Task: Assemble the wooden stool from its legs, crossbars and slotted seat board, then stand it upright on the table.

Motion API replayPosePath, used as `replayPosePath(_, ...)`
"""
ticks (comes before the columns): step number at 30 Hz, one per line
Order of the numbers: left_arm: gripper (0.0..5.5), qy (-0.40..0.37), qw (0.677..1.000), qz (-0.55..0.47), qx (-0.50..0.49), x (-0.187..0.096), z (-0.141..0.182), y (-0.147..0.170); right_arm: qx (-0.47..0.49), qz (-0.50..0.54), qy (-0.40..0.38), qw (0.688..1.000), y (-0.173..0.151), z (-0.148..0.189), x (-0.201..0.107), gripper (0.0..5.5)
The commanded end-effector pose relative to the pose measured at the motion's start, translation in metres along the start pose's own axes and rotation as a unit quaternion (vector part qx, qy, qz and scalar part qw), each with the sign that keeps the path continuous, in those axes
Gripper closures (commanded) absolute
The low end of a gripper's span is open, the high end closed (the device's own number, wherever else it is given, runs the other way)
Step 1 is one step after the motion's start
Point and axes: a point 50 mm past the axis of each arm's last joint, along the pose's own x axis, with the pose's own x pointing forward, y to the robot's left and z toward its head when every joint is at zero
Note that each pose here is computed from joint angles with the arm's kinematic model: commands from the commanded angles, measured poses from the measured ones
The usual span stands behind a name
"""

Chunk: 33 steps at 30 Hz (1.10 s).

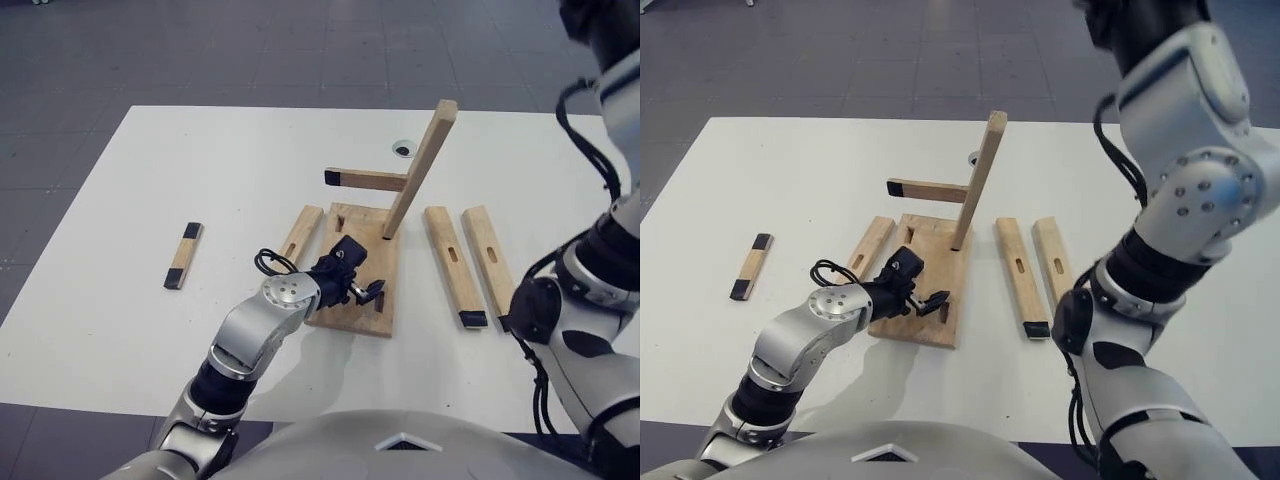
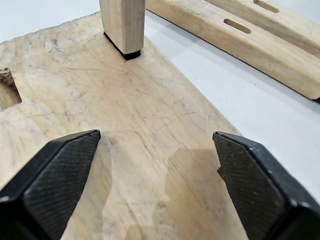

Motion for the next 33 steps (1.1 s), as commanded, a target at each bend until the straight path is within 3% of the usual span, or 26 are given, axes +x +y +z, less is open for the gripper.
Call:
replayPosePath(1, 1.32, 0.024, 1.0, 0.01, -0.016, -0.008, -0.004, -0.003, -0.053, -0.088, 0.141, 0.985, -0.043, -0.066, -0.049, 1.69)
replayPosePath(4, 1.32, 0.023, 1.0, 0.011, -0.018, -0.011, -0.001, -0.004, -0.044, -0.083, 0.285, 0.954, -0.052, -0.126, -0.096, 1.69)
replayPosePath(6, 1.32, 0.016, 1.0, 0.018, -0.018, -0.017, 0.003, 0.001, -0.037, -0.069, 0.338, 0.938, -0.052, -0.147, -0.118, 1.39)
replayPosePath(14, 1.32, -0.009, 0.999, 0.04, -0.008, -0.033, 0.02, 0.014, -0.057, -0.08, 0.386, 0.917, -0.072, -0.166, -0.143, 0.01)
replayPosePath(20, 1.32, -0.018, 0.999, 0.034, -0.014, -0.031, 0.024, 0.006, -0.082, -0.085, 0.372, 0.92, -0.085, -0.163, -0.134, 0.01)
replayPosePath(26, 1.32, -0.022, 0.999, 0.035, -0.013, -0.031, 0.026, 0.005, -0.112, -0.051, 0.468, 0.875, -0.092, -0.186, -0.153, 0.01)
replayPosePath(33, 1.32, -0.017, 0.999, 0.035, -0.009, -0.033, 0.027, 0.006, -0.083, -0.041, 0.5, 0.861, -0.096, -0.194, -0.165, 1.43)
